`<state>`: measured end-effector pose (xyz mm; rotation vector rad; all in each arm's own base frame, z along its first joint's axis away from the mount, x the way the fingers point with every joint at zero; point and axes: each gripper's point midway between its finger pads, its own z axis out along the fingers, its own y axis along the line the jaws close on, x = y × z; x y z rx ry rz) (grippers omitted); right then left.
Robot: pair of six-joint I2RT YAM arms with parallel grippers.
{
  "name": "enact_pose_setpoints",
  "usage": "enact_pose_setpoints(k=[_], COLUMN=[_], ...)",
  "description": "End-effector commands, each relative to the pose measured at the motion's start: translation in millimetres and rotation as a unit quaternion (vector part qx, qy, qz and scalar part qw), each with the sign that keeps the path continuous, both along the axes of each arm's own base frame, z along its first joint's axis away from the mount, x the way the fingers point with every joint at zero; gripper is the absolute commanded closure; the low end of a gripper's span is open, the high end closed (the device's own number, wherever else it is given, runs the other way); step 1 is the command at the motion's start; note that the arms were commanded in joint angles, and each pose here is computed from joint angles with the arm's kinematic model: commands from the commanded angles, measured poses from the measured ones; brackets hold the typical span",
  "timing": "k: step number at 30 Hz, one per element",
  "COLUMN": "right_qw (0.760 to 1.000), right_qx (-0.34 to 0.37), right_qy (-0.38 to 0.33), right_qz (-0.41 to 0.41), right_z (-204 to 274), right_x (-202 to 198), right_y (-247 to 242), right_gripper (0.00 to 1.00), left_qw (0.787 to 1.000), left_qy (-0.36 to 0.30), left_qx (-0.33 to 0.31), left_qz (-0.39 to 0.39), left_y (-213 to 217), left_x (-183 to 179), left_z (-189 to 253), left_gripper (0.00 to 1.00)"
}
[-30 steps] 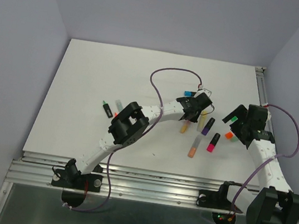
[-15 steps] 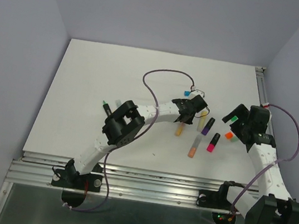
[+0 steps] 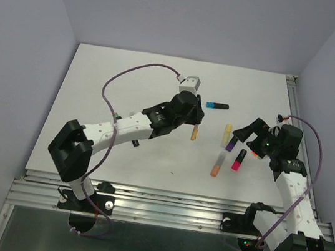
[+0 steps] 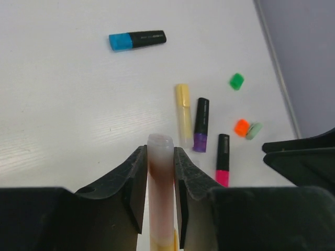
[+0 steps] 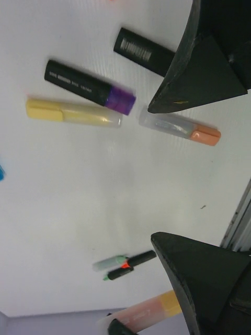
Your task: Open the pen caps
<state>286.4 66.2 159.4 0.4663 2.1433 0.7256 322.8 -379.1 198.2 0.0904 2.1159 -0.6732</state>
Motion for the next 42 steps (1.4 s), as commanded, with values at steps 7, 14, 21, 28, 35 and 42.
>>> enact_pose_setpoints(k=[7, 14, 21, 28, 35, 42], right_qw=[0.959, 0.950, 0.944, 0.936, 0.929, 0.926], right_qx=[-0.005, -0.096, -0.175, -0.175, -0.176, -0.175], right_qy=[-0.182, -0.185, -0.164, -0.192, -0.198, -0.201], right_qz=[0.218, 0.232, 0.224, 0.238, 0.260, 0.267], right_z=[80.1, 77.9, 55.1, 59.2, 53.7, 51.1], right_x=[-39.1, -39.1, -25.7, -15.4, -13.9, -11.9], right_y=[110.3, 159.4, 194.2, 215.6, 230.7, 237.6], right_gripper=[0.00, 0.00, 0.01, 0.06, 0.18, 0.34], left_qw=[0.978, 0.946, 0.934, 0.930, 0.931, 0.930], left_qy=[0.039, 0.125, 0.172, 0.179, 0.179, 0.188], left_qx=[-0.179, -0.157, -0.114, -0.118, -0.118, -0.117], left_qz=[0.099, 0.253, 0.293, 0.299, 0.297, 0.293], left_y=[51.7, 83.0, 88.9, 90.2, 89.8, 86.8], left_x=[11.9, 17.7, 14.2, 9.7, 7.3, 4.4], left_z=[36.9, 1.5, -23.1, -23.4, -20.8, -24.3], left_gripper=[1.00, 1.00, 1.00, 1.00, 1.00, 1.00])
